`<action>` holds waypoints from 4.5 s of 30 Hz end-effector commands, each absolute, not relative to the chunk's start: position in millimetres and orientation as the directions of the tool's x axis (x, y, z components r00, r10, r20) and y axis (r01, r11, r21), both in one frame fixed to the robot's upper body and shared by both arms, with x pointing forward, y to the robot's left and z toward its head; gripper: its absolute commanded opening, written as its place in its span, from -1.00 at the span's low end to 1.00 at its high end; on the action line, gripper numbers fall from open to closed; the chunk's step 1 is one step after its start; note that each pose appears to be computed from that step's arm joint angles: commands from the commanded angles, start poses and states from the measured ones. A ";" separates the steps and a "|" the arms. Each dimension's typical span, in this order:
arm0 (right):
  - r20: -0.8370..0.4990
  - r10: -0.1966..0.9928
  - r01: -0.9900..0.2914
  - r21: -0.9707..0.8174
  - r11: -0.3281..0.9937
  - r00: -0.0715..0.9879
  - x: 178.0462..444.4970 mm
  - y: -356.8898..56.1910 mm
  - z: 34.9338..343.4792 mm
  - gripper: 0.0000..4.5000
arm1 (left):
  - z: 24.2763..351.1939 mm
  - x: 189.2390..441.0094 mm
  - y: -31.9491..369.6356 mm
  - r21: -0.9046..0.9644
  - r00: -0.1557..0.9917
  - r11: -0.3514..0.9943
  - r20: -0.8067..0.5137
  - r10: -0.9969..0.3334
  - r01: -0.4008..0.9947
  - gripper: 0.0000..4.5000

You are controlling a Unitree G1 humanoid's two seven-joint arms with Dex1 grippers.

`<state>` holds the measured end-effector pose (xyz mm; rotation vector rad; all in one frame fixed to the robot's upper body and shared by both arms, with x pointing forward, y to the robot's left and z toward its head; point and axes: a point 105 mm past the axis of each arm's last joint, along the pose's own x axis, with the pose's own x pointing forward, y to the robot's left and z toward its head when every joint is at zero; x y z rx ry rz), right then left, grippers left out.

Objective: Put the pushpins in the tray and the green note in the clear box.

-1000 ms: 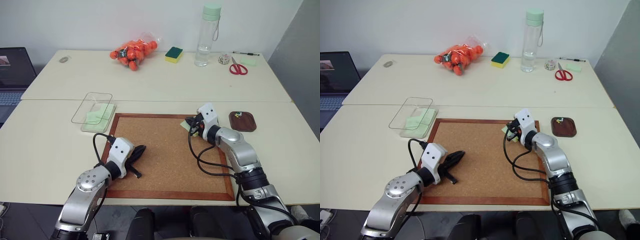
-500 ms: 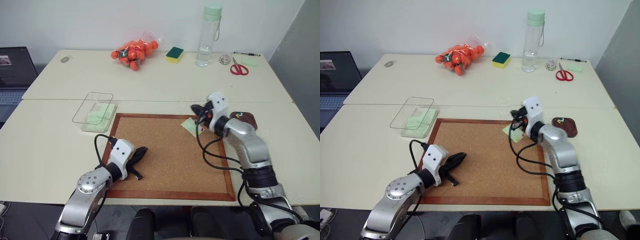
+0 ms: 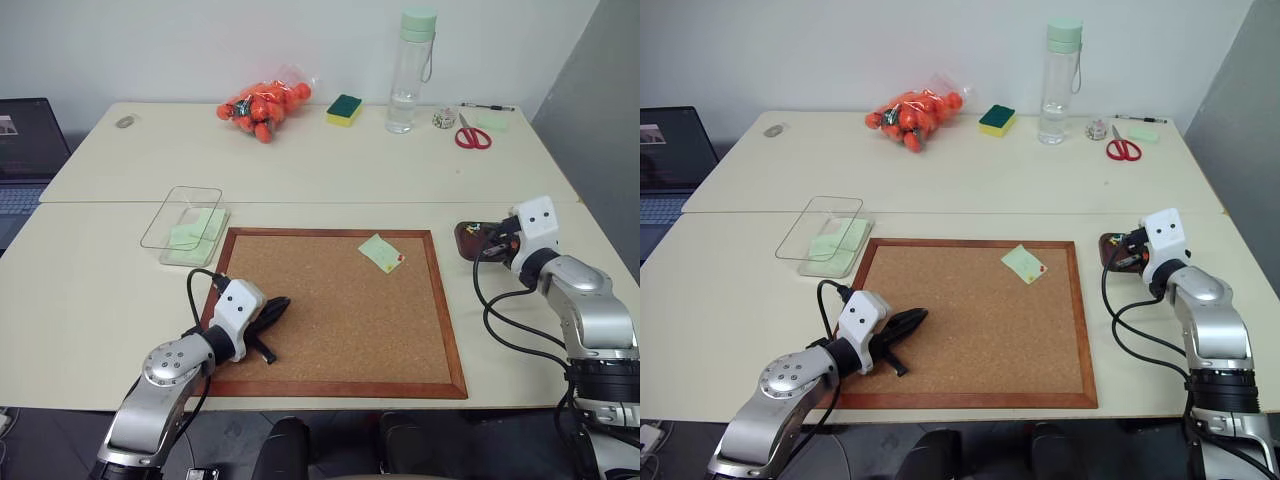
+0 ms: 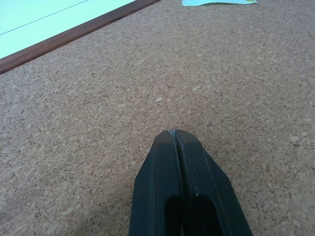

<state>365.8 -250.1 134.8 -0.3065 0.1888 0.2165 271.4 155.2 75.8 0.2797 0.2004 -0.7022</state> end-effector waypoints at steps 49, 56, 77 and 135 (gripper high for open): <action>-0.099 0.544 -0.553 -0.153 0.819 0.833 352.3 -130.2 118.2 0.54 | 73.6 273.2 151.7 0.202 0.729 0.704 -0.281 -0.625 0.681 -1.00; -0.126 0.519 -0.534 -0.177 0.827 0.845 356.1 -136.0 112.4 -0.08 | 73.6 271.6 151.2 0.200 0.731 0.706 -0.280 -0.623 0.679 -1.00; -0.095 0.526 -0.533 -0.223 0.816 0.845 353.8 -135.3 120.3 -0.51 | 73.0 270.7 150.6 0.197 0.731 0.708 -0.279 -0.622 0.678 -1.00; -0.183 0.543 -0.572 -0.202 0.795 0.820 351.5 -133.8 103.6 -0.98 | 73.1 272.4 149.5 0.202 0.731 0.707 -0.278 -0.623 0.678 -1.00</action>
